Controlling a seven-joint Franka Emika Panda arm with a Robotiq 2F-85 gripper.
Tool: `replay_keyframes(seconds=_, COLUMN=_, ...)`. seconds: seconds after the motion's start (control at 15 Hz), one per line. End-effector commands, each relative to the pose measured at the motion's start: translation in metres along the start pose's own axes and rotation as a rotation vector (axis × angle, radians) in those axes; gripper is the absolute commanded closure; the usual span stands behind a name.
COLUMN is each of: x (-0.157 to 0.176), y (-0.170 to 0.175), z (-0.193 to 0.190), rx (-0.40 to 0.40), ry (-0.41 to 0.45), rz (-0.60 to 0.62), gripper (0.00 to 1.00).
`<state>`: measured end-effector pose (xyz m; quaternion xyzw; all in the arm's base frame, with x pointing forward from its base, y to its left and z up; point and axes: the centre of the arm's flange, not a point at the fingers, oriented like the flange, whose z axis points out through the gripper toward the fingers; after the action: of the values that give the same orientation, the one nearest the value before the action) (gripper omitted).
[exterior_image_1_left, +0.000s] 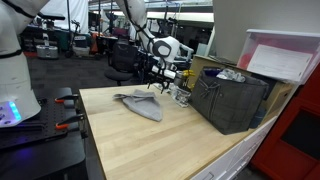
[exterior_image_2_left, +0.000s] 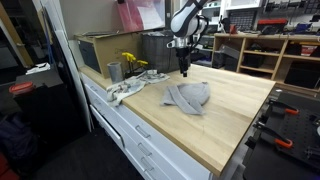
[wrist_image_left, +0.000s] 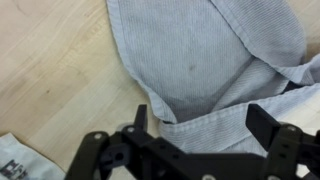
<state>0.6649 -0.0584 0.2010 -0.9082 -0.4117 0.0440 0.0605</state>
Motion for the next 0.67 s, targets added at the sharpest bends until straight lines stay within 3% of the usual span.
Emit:
replay_keyframes(seconds=0.0, x=0.011, y=0.027, z=0.016, rx=-0.009, ry=-0.024, rz=0.022, gripper=0.0)
replay_keyframes(seconds=0.6, x=0.03, y=0.069, z=0.037, rx=-0.061, ry=-0.064, rz=-0.042, gripper=0.0)
